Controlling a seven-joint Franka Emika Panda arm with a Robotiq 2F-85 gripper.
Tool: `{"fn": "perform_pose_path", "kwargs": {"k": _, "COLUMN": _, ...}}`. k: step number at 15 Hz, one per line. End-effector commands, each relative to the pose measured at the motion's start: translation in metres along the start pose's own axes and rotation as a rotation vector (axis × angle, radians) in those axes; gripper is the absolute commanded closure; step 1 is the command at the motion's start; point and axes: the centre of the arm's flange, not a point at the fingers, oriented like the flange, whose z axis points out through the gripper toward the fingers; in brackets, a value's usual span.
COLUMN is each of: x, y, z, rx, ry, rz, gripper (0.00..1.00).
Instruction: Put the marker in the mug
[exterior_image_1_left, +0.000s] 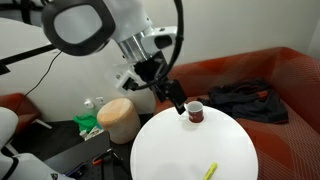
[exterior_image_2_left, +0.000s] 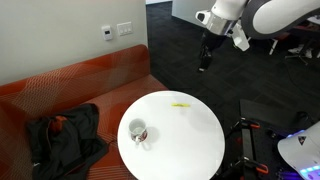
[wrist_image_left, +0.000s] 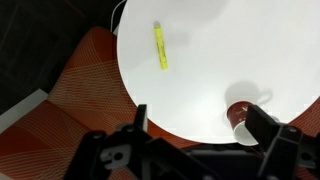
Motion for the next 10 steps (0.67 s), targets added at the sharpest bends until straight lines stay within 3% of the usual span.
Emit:
{"fn": "perform_pose_path", "kwargs": {"k": 1, "x": 0.016, "y": 0.019, "z": 0.044, "rx": 0.006, "ry": -0.045, "rz": -0.047, "gripper": 0.0}}
{"fn": "perform_pose_path", "kwargs": {"k": 5, "x": 0.007, "y": 0.036, "z": 0.081, "rx": -0.001, "ry": -0.118, "rz": -0.043, "gripper": 0.0}}
{"fn": "perform_pose_path", "kwargs": {"k": 6, "x": 0.0, "y": 0.021, "z": 0.07, "rx": 0.009, "ry": -0.107, "rz": -0.029, "gripper": 0.0}}
{"fn": "perform_pose_path", "kwargs": {"k": 10, "x": 0.0, "y": 0.03, "z": 0.083, "rx": 0.01, "ry": -0.132, "rz": -0.018, "gripper": 0.0}}
